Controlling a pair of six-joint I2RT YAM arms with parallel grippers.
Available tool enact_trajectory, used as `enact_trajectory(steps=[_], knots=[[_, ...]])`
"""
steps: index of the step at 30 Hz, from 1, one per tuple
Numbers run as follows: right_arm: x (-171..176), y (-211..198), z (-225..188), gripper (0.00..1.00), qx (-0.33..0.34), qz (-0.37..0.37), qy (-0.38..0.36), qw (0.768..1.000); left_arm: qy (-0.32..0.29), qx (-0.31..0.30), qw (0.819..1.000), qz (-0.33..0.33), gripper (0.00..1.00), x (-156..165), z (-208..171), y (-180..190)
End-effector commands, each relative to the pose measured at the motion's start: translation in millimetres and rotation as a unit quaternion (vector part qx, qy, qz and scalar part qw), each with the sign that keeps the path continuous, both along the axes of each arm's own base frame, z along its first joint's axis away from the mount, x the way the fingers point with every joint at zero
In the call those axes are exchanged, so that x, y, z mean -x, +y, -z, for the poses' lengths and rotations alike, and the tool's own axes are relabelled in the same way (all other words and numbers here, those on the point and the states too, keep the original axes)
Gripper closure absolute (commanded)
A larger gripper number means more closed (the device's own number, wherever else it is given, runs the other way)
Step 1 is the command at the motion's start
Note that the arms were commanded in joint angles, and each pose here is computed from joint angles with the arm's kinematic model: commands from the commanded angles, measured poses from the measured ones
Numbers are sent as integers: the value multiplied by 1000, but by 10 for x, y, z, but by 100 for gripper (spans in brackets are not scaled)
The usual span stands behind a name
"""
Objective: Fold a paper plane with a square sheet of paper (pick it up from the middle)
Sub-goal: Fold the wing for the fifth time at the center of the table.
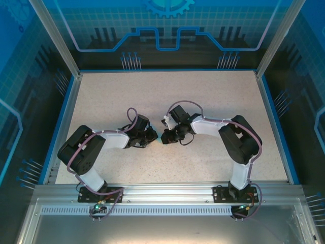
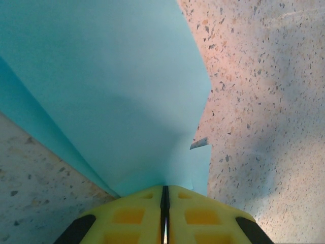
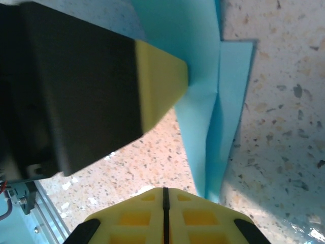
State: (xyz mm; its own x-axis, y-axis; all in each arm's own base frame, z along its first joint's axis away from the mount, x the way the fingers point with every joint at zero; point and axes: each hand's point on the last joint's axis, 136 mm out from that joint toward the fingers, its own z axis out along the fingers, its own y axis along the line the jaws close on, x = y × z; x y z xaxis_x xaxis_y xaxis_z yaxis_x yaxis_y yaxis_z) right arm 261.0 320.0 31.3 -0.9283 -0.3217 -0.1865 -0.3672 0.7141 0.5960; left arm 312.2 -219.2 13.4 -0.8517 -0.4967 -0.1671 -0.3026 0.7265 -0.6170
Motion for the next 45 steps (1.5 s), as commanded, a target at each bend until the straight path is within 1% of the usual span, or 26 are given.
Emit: enact_trajectory(steps=[1, 5, 10, 12, 16, 19, 26, 29, 38, 45], knots=[[144, -93, 250, 93, 24, 1, 38, 999, 38, -38, 998, -19, 91, 102, 201, 141], [193, -223, 350, 94, 30, 16, 52, 998, 37, -38, 998, -19, 91, 97, 199, 140], [276, -351, 299, 95, 21, 28, 62, 997, 39, -40, 998, -16, 91, 97, 195, 139], [285, -370, 215, 95, 10, 30, 58, 998, 38, -40, 998, -16, 91, 94, 190, 139], [188, -276, -174, 94, -25, 26, 15, 999, 37, -37, 998, -17, 91, 88, 179, 131], [81, -164, -263, 94, -31, 22, -1, 999, 35, -36, 999, -17, 91, 80, 164, 126], [-83, 100, -79, 93, -25, 11, 13, 1000, 31, -31, 999, -17, 91, 88, 135, 123], [-109, 125, 28, 93, -15, 10, 22, 1000, 28, -28, 999, -15, 91, 82, 114, 110], [5, -119, 445, 94, 44, 23, 53, 997, 11, -22, 1000, 1, 88, 30, 1, 60], [42, -246, 557, 94, 71, 26, 58, 995, -10, -26, 999, 16, 86, -90, -86, 124]])
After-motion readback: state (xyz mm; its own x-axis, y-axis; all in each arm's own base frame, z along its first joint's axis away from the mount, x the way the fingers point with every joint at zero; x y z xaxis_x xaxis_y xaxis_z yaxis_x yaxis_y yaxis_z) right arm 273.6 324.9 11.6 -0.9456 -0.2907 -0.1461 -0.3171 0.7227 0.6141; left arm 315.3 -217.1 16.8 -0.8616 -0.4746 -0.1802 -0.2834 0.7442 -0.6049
